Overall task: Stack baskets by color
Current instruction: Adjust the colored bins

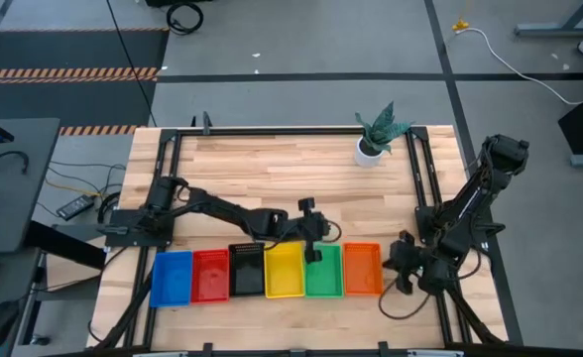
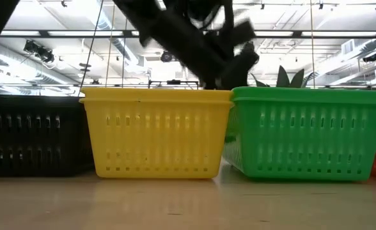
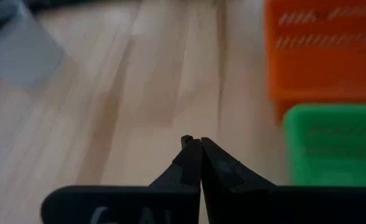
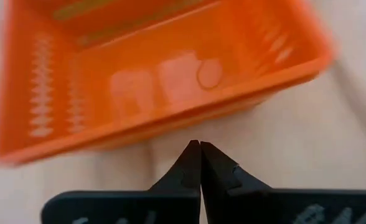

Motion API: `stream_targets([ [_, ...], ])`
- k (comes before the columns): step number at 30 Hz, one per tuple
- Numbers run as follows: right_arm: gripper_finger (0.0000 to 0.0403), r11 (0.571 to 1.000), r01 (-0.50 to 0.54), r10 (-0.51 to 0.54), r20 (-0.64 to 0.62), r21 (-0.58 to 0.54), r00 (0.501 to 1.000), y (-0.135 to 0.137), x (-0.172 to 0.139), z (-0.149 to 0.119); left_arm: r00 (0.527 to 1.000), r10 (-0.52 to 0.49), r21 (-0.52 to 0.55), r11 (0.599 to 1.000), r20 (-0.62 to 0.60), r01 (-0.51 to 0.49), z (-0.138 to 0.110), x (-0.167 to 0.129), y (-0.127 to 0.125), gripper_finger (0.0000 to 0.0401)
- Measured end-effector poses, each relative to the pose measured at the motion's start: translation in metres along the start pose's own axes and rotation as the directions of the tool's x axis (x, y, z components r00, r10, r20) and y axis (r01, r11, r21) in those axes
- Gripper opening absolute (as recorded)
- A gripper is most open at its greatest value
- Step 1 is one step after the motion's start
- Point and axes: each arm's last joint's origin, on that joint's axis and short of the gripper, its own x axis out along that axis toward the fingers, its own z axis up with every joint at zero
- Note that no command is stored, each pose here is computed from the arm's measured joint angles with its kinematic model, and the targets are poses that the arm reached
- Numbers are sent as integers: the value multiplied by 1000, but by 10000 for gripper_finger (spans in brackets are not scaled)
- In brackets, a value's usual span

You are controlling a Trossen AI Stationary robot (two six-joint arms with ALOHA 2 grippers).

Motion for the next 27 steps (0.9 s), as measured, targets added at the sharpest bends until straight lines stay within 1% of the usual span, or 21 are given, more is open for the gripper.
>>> stream_targets([
  [2,2,999,49,-49,12,17,999,-4,4,4,999,-21,-30,999,-26,20,-6,7,5,4],
  [5,2,994,95,-96,29,47,995,-8,10,11,999,-24,-41,999,-22,23,-7,9,7,4],
  [7,2,994,106,-107,30,30,994,-10,13,15,999,-32,-38,999,-15,32,-6,8,4,4],
  [10,2,996,84,-85,29,5,996,-8,15,19,999,-48,-36,998,17,49,-3,5,-3,5],
  [12,2,999,53,-53,29,-8,998,-5,16,21,998,-53,-31,998,25,54,-2,3,-8,5],
  [15,2,999,27,-26,36,-19,999,-2,17,23,999,-25,-19,1000,26,25,-2,0,-15,4],
  [17,2,999,25,-24,38,-22,999,-2,17,23,1000,-2,-6,1000,30,2,-1,-4,-20,4],
  [20,2,999,47,-46,60,-12,997,-3,17,23,999,-5,24,1000,43,4,3,-10,-25,5],
  [24,2,998,58,-59,81,13,995,-4,17,23,998,-4,16,1000,60,3,9,-19,-28,6],
  [27,2,998,59,-61,75,27,995,-5,16,23,999,-8,29,1000,37,7,8,-23,-30,4],
])
